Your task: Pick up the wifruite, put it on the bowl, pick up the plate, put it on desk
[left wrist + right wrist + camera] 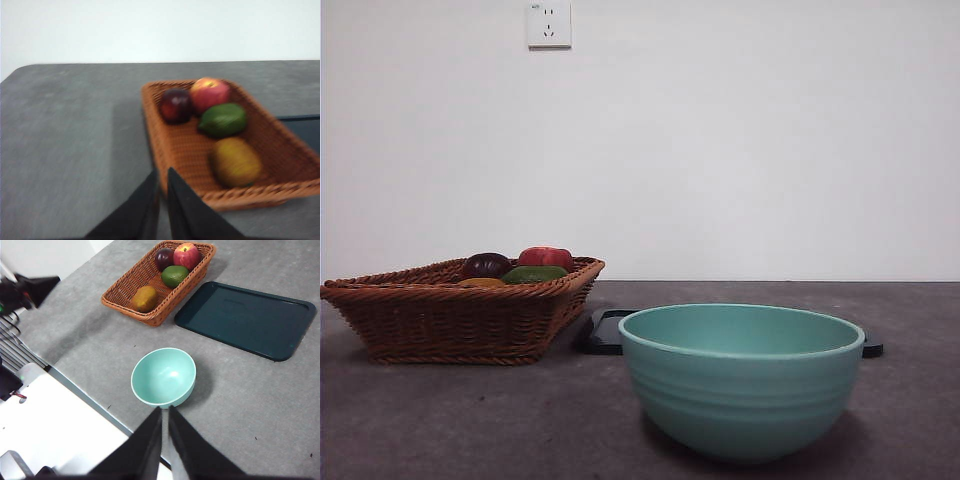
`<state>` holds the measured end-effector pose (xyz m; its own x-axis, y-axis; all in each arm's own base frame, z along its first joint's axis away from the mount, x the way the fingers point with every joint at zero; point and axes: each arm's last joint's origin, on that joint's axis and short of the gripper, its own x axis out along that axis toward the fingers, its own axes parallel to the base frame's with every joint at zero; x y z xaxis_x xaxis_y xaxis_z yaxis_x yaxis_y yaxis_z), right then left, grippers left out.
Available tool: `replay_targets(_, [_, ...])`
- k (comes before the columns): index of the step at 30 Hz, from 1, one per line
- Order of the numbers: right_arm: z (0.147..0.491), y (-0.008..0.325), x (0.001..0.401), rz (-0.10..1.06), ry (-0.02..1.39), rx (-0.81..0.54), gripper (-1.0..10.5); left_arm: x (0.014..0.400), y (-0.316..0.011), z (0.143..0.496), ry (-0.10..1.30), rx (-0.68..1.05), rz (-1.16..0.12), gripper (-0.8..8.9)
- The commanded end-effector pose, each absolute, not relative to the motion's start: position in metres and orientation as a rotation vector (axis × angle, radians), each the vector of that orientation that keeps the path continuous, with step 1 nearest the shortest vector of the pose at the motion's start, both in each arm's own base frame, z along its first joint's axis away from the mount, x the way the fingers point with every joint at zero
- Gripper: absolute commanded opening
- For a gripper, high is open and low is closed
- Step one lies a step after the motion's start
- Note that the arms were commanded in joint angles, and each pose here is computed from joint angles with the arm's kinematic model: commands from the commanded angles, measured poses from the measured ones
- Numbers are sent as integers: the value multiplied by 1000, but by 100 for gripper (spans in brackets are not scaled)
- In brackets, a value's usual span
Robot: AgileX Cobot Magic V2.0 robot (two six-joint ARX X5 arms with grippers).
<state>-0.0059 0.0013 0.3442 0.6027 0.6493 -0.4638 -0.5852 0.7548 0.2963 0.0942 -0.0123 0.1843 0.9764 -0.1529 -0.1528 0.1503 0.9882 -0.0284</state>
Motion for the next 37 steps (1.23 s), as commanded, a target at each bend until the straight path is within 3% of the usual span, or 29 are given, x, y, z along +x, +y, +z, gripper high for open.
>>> replay_targets(1, [349,-1,-8,732,550,114,16,94,-11,167,146,-57,-123,24])
replay_targets(6, [349,-1,-8,732,550,113,16,95,-9,150,173,-94,-100,24])
replay_targets(37, [349,-1,-8,732,550,114,16,96,-3,149,180,-64,-41,24])
